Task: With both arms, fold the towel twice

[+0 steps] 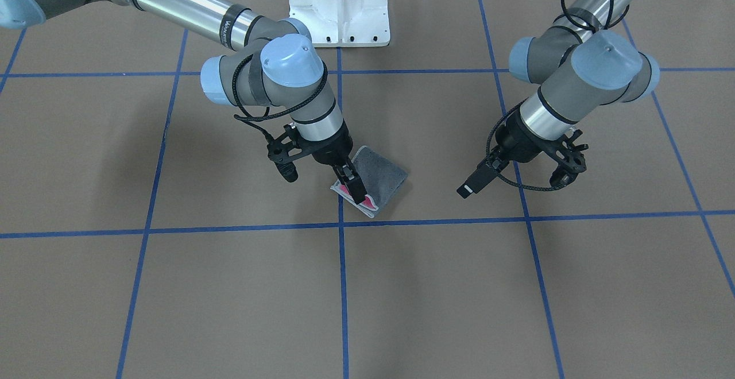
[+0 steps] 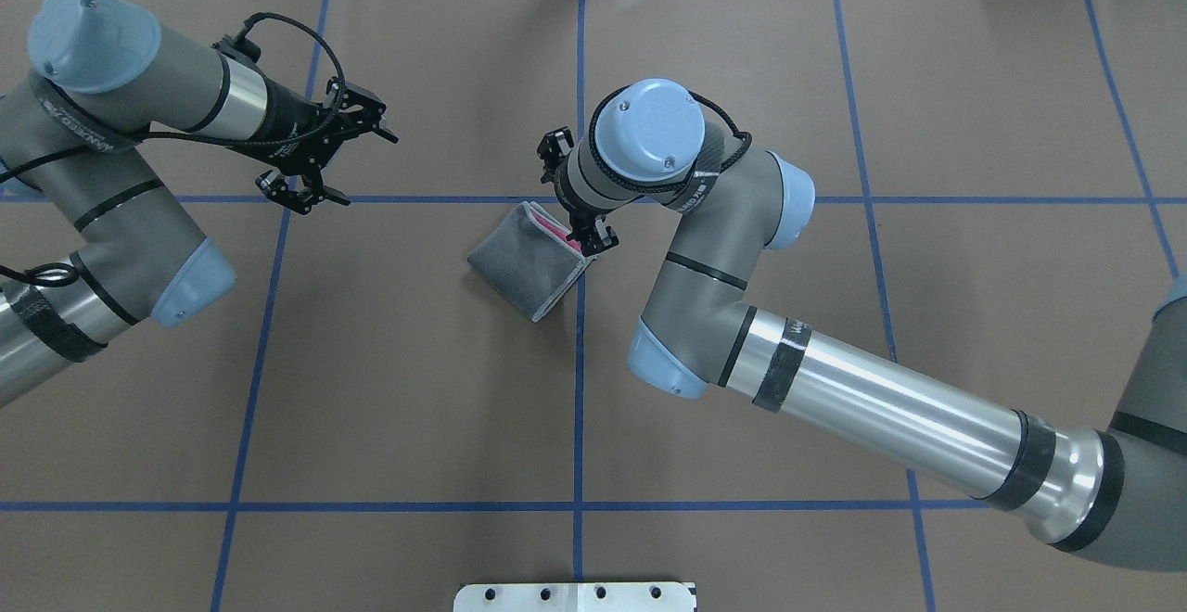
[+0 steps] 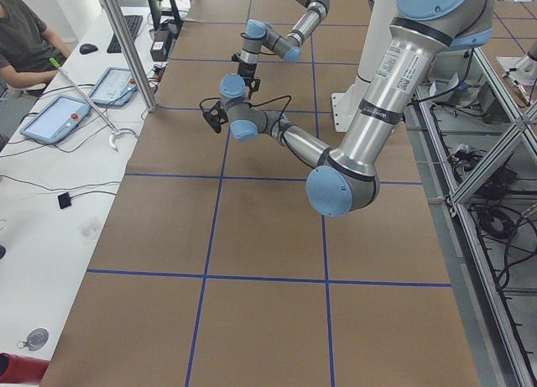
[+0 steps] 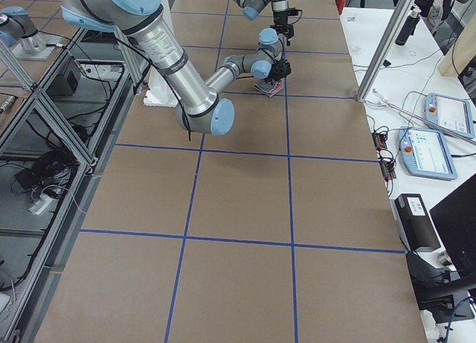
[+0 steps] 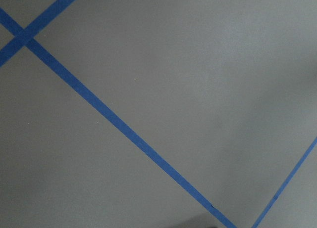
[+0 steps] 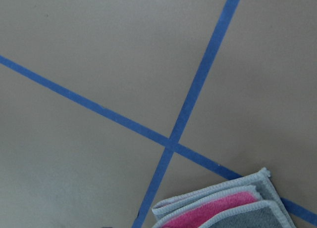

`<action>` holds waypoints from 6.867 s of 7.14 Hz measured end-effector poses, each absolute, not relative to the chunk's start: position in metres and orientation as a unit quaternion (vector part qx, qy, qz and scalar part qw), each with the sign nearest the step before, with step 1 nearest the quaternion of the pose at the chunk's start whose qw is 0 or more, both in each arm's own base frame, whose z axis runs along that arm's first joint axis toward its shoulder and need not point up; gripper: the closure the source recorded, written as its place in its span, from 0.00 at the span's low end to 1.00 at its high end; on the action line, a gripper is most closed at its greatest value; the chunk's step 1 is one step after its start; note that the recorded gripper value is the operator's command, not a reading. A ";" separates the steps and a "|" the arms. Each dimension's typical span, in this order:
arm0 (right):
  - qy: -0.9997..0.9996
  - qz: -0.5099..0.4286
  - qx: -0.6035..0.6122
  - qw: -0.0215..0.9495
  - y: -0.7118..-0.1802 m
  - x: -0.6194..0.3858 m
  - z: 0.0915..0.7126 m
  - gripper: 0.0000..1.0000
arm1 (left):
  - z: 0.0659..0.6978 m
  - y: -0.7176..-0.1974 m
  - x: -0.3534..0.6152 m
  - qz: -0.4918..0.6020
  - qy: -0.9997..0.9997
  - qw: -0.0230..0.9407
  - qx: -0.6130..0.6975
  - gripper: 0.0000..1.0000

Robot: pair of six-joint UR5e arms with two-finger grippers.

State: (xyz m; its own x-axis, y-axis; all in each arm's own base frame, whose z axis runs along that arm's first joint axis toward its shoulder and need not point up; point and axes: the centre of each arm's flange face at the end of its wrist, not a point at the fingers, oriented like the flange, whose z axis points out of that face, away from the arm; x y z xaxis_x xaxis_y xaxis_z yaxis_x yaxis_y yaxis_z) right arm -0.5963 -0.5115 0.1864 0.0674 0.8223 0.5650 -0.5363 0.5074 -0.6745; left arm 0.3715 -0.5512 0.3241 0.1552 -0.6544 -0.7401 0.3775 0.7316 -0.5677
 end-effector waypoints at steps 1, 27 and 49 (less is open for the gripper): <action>-0.493 0.445 -0.132 0.736 -0.505 -0.602 0.189 0.32 | 0.323 -0.551 0.371 -0.344 0.552 0.749 -0.125 0.00; -0.465 0.325 -0.055 0.822 -0.483 -0.607 0.205 1.00 | 0.314 -0.551 0.374 -0.348 0.555 0.745 -0.127 0.00; -0.432 0.335 -0.017 0.837 -0.543 -0.597 0.233 0.00 | 0.309 -0.548 0.375 -0.346 0.559 0.743 -0.125 0.00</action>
